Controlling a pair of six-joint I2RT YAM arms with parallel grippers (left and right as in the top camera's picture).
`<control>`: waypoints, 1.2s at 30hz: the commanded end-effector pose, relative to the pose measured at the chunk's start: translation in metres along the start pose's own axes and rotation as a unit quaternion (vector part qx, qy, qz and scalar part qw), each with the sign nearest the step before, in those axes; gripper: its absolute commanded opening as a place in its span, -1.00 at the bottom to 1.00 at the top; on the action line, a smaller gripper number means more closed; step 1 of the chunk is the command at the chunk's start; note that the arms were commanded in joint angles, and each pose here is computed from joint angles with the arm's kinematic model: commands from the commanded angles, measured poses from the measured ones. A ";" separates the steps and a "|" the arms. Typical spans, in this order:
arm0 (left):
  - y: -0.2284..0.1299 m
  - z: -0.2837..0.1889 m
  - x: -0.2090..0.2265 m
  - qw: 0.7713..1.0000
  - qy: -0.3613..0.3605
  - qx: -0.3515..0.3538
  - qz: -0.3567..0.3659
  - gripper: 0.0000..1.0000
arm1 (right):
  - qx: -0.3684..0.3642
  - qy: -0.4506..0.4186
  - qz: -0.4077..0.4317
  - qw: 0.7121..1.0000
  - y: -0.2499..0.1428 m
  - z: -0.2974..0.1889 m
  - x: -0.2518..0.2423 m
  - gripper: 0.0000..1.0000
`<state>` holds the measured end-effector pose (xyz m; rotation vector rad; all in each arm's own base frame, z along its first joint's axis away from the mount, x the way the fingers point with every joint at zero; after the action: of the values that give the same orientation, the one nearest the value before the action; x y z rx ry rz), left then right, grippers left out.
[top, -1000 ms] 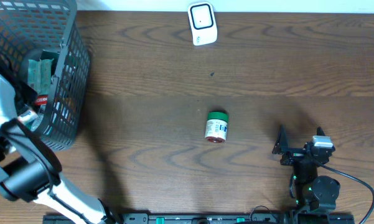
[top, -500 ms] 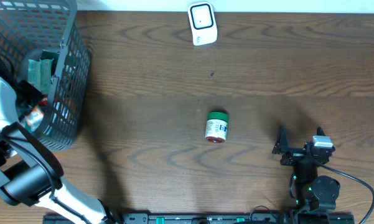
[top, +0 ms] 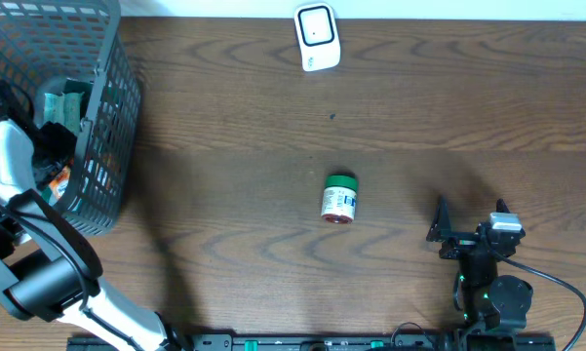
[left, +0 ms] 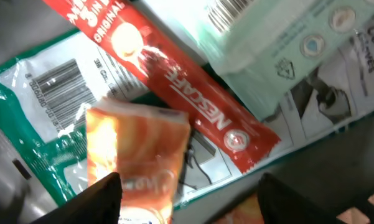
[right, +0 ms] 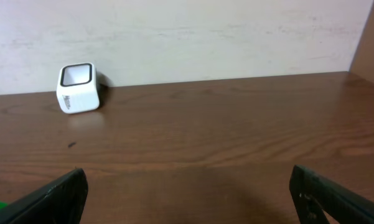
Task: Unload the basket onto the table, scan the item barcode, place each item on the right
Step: 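Lower the left gripper onto the orange juice pouch and grasp it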
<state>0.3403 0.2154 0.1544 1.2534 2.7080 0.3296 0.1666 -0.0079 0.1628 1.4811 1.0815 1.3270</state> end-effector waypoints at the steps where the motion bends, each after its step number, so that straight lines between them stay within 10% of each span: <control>1: 0.002 -0.012 0.003 0.999 0.041 -0.021 0.006 0.38 | -0.002 -0.004 0.007 1.000 0.000 0.000 -0.001 0.99; 36: -0.020 0.032 0.010 0.996 0.079 0.025 0.030 0.06 | -0.002 -0.004 0.007 1.000 0.000 0.000 -0.001 0.99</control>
<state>0.3331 0.2147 0.1367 1.3356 2.7729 0.4008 0.1666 -0.0079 0.1628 1.4811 1.0815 1.3270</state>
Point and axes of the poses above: each gripper's point midway between its finger pads, its own z axis out along the fingers, its own x axis along the line the jaws close on, y = z × x, the point moved 8 cm from there along -z, back along the fingers, and after that the axes turned 11 degrees about z, right-handed, at the moved point
